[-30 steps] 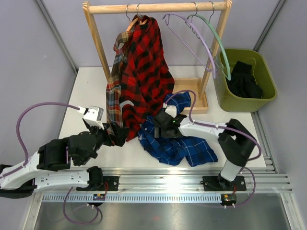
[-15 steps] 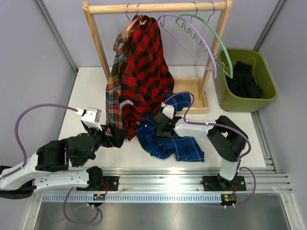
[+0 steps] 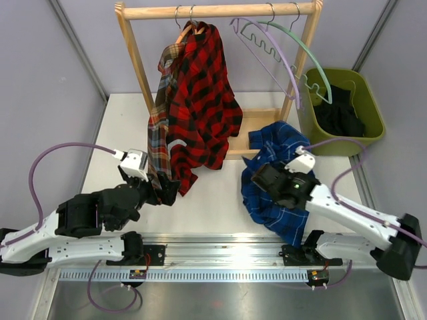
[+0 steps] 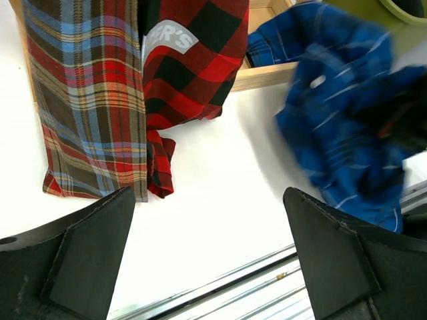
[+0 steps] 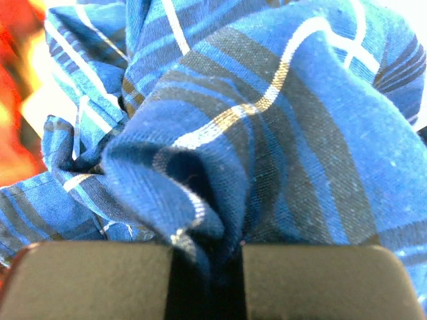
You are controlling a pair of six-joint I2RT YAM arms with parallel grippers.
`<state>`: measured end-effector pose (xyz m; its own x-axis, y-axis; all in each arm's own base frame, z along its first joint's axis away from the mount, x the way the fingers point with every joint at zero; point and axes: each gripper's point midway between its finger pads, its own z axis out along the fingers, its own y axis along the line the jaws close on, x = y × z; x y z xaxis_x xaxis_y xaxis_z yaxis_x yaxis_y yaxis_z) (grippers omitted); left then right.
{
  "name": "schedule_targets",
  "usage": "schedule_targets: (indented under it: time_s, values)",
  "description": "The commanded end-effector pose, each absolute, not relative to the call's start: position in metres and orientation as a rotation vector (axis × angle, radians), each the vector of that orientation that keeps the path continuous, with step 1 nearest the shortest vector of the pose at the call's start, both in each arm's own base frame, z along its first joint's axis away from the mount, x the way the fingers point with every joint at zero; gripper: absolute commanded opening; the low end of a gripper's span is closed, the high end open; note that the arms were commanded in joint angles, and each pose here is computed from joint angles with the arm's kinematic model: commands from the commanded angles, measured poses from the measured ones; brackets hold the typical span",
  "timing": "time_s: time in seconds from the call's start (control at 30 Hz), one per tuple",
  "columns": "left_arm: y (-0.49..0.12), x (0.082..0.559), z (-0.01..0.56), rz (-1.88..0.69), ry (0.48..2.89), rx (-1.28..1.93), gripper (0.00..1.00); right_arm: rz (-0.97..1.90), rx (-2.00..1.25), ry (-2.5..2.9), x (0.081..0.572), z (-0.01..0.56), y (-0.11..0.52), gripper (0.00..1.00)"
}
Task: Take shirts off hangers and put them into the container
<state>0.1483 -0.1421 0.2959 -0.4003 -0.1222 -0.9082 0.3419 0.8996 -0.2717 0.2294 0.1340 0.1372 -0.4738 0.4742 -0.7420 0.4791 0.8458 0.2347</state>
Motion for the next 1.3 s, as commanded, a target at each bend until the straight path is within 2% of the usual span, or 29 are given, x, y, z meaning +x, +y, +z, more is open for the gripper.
schedule_targets:
  time_s: [0.0,0.23,0.4,0.53,0.77,1.07,1.27]
  values:
    - [-0.157,0.151,0.309,-0.551,1.897,0.15,0.97,-0.11,0.758,1.861,0.232,0.202,0.077,0.0]
    - [-0.17,0.151,0.318,-0.559,1.901,0.19,0.97,-0.127,0.806,1.522,0.225,0.336,0.02,0.0]
    - [-0.172,0.149,0.327,-0.588,1.887,0.191,0.97,-0.18,0.825,1.365,0.215,0.399,-0.011,0.0]
    - [-0.17,0.148,0.331,-0.607,1.882,0.187,0.97,-0.284,0.876,1.236,0.188,0.446,-0.051,0.0]
    - [-0.17,0.147,0.331,-0.614,1.877,0.188,0.98,-0.151,1.011,1.163,0.154,0.486,-0.093,0.0]
    - [-0.177,0.148,0.337,-0.62,1.867,0.214,0.98,-0.138,1.019,1.159,0.158,0.515,-0.087,0.0]
    - [-0.184,0.149,0.34,-0.62,1.846,0.248,0.99,-0.275,0.888,1.251,0.18,0.542,-0.06,0.0]
